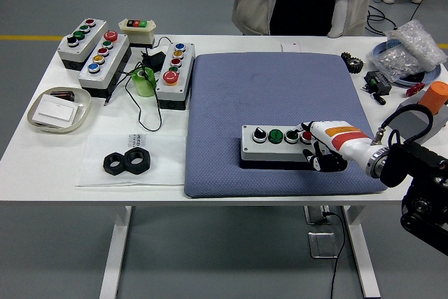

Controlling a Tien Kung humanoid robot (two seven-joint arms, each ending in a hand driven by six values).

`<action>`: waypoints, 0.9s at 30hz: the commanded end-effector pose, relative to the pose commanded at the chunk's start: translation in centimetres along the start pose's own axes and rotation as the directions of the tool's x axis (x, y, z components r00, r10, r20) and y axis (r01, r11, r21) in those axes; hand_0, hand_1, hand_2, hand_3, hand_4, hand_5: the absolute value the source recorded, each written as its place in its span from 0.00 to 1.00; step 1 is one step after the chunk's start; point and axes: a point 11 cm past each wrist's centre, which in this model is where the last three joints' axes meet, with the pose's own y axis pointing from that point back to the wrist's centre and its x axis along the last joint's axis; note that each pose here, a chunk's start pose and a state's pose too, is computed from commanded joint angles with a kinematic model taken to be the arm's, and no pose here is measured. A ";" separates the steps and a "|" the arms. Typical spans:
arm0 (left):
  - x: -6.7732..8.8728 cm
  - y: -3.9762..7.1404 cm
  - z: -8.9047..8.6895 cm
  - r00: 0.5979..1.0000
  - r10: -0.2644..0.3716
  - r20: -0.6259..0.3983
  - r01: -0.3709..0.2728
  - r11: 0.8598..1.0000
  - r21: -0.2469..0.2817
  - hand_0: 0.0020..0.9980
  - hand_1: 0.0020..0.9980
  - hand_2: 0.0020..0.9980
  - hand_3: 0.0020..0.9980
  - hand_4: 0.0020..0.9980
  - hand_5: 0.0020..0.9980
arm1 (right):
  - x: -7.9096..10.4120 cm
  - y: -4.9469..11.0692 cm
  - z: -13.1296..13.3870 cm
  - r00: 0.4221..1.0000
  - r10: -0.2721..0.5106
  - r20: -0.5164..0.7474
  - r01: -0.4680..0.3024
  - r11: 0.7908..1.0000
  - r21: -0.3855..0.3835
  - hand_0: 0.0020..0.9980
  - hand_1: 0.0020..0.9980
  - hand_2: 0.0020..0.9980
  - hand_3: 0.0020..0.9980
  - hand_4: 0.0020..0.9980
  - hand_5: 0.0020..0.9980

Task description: Pick up the button,place it on the desk,press the button,press the button

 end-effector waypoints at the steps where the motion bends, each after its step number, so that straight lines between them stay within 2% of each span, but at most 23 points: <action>1: 0.0 0.0 0.0 1.000 0.000 0.000 0.000 1.000 0.000 0.68 0.65 0.75 0.79 0.69 1.00 | 0.4 0.1 0.0 1.000 0.014 0.002 -0.014 1.000 0.002 0.13 0.00 0.15 0.74 0.53 0.00; 3: 0.0 0.0 0.0 1.000 0.000 0.000 0.000 1.000 0.000 0.68 0.65 0.75 0.79 0.69 1.00 | 0.9 0.1 -0.1 0.999 0.032 0.005 -0.032 0.999 0.004 0.13 0.00 0.15 0.74 0.53 0.00; 6: 0.0 0.0 0.0 1.000 0.000 -0.001 0.000 1.000 -0.001 0.68 0.65 0.75 0.79 0.69 1.00 | 3.3 0.7 -0.3 0.994 0.110 0.029 -0.110 0.994 0.015 0.13 0.00 0.15 0.74 0.53 0.00; 7: 0.0 0.0 0.1 1.000 0.000 0.000 0.000 1.000 -0.001 0.68 0.65 0.75 0.79 0.69 1.00 | 3.9 0.9 -0.3 0.991 0.126 0.039 -0.126 0.992 0.016 0.20 0.05 0.21 0.82 0.57 0.00; 8: 0.0 0.0 0.1 1.000 0.000 0.000 0.000 1.000 -0.001 0.68 0.65 0.75 0.79 0.69 1.00 | 4.5 1.1 -0.4 0.988 0.144 0.048 -0.145 0.989 0.017 0.20 0.05 0.21 0.82 0.57 0.00; 12: 0.0 0.0 0.0 1.000 0.000 0.001 0.000 1.000 -0.001 0.68 0.65 0.75 0.79 0.69 1.00 | 7.5 2.1 -0.2 0.960 0.228 0.159 -0.237 0.971 0.035 0.20 0.05 0.21 0.82 0.57 0.00; 13: 0.0 0.0 0.0 1.000 0.000 0.001 0.000 1.000 -0.001 0.68 0.65 0.75 0.79 0.69 1.00 | 8.2 2.3 0.0 0.946 0.254 0.201 -0.266 0.963 0.034 0.55 0.50 0.62 0.99 0.72 0.26; 16: 0.0 0.0 0.0 1.000 0.000 0.001 0.000 1.000 -0.001 0.68 0.65 0.75 0.79 0.69 1.00 | 10.7 3.2 1.1 0.875 0.347 0.338 -0.373 0.928 0.013 0.55 0.50 0.62 0.99 0.72 0.26; 18: 0.0 0.0 0.0 1.000 0.000 0.002 0.000 1.000 0.000 0.68 0.65 0.75 0.79 0.69 1.00 | 12.5 3.9 2.3 0.804 0.413 0.429 -0.454 0.891 -0.006 0.55 0.50 0.62 0.99 0.72 0.26; 19: 0.0 0.0 0.0 1.000 0.000 0.002 0.000 1.000 0.000 0.68 0.65 0.75 0.79 0.69 1.00 | 13.2 4.2 2.7 0.770 0.430 0.472 -0.481 0.877 -0.013 0.90 0.80 0.89 0.99 0.74 0.30; 21: 0.0 0.0 0.0 1.000 0.000 0.003 0.000 1.000 0.000 0.68 0.65 0.75 0.79 0.69 1.00 | 14.6 5.0 4.3 0.677 0.491 0.548 -0.558 0.828 -0.053 0.90 0.80 0.89 0.99 0.74 0.30; 24: 0.1 0.0 0.0 1.000 0.001 0.004 -0.001 1.000 0.000 0.68 0.65 0.75 0.79 0.69 1.00 | 16.5 6.4 6.8 0.523 0.574 0.630 -0.662 0.739 -0.124 0.90 0.80 0.89 0.99 0.74 0.30; 25: 0.1 0.0 0.0 1.000 0.001 0.003 -0.001 1.000 0.000 0.68 0.65 0.75 0.79 0.69 1.00 | 16.9 6.8 7.5 0.473 0.589 0.655 -0.687 0.712 -0.143 0.91 0.81 0.86 0.87 0.72 0.30; 26: 0.1 0.0 0.0 1.000 0.001 0.003 -0.001 1.000 0.001 0.68 0.65 0.75 0.79 0.69 1.00 | 17.0 7.1 8.1 0.436 0.600 0.671 -0.702 0.693 -0.165 0.91 0.81 0.86 0.87 0.72 0.30; 27: 0.1 0.0 0.0 1.000 0.001 0.004 -0.001 1.000 0.001 0.68 0.65 0.75 0.79 0.69 1.00 | 17.2 7.5 8.7 0.389 0.614 0.687 -0.723 0.666 -0.185 0.91 0.81 0.86 0.87 0.72 0.30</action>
